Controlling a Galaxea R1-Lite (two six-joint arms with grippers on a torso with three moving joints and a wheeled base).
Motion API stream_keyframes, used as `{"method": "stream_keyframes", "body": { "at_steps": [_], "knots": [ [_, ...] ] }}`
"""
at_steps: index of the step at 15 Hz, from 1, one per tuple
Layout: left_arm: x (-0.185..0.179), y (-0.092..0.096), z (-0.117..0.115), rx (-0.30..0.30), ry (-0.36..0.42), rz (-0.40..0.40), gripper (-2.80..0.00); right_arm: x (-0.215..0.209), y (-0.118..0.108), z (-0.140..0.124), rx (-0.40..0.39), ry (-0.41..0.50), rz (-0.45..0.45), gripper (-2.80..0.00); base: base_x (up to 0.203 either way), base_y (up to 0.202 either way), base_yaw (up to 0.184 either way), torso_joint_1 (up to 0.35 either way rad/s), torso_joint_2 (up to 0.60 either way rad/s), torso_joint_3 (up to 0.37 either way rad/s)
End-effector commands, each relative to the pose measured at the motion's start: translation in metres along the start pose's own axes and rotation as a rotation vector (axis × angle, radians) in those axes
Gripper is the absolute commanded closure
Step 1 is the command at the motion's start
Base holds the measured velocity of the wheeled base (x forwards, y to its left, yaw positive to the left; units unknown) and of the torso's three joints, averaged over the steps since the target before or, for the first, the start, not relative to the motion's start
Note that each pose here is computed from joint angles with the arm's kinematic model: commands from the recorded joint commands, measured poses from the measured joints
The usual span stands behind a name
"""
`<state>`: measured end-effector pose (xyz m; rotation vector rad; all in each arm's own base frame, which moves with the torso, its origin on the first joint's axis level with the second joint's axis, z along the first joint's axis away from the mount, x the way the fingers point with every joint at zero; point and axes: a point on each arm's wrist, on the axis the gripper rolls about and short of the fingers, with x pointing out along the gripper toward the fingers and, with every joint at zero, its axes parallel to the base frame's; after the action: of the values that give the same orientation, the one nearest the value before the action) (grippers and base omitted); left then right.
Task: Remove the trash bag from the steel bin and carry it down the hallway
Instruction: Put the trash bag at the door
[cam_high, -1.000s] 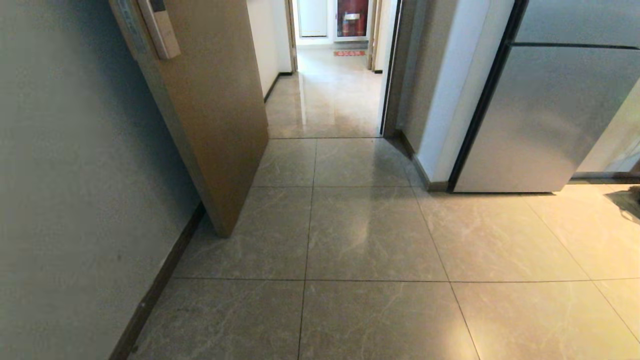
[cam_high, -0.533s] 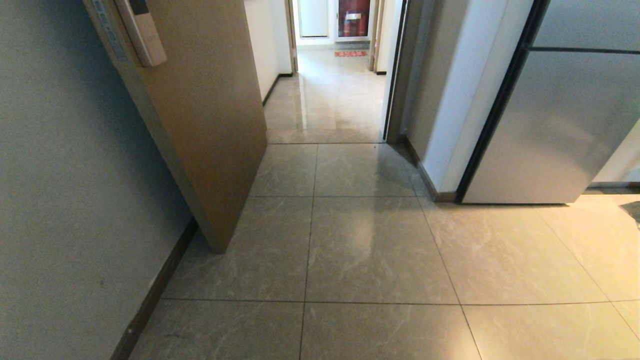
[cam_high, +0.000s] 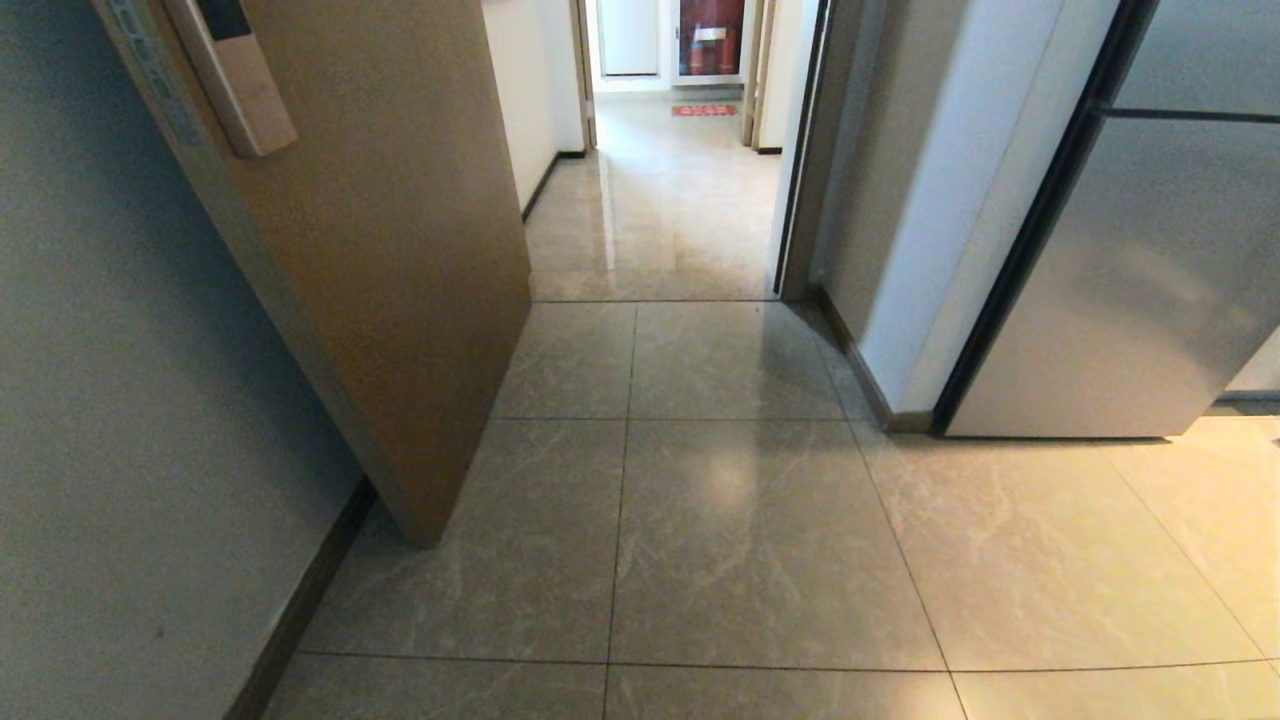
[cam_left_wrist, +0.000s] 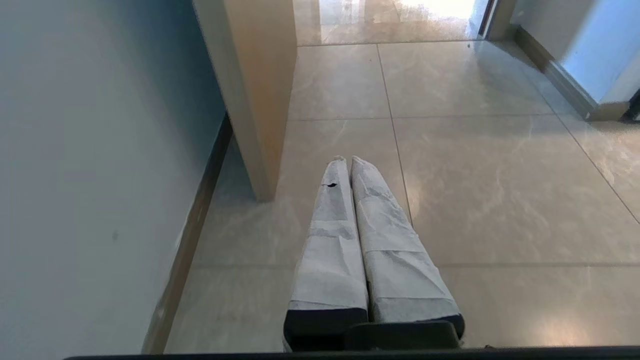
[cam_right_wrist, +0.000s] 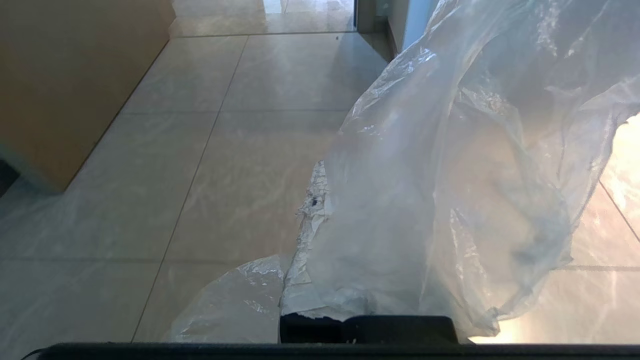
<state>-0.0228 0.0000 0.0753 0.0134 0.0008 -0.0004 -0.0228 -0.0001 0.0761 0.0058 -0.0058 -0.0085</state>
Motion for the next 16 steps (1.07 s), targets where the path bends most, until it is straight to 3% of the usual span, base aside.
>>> {"method": "stream_keyframes", "body": {
  "at_steps": [1,16],
  "knots": [
    [-0.0001,0.0,-0.0001,0.002,-0.001,0.0,0.0,0.0002,0.0,-0.0004,-0.002,0.003,-0.001,0.0,0.191,0.0,0.002,0.007,0.0,-0.002],
    [-0.0001,0.0,-0.0001,-0.004,-0.001,0.0,0.0,0.0002,0.0,-0.0004,0.0,0.003,-0.001,0.0,0.192,0.0,0.0,0.002,0.0,0.003]
  ]
}}
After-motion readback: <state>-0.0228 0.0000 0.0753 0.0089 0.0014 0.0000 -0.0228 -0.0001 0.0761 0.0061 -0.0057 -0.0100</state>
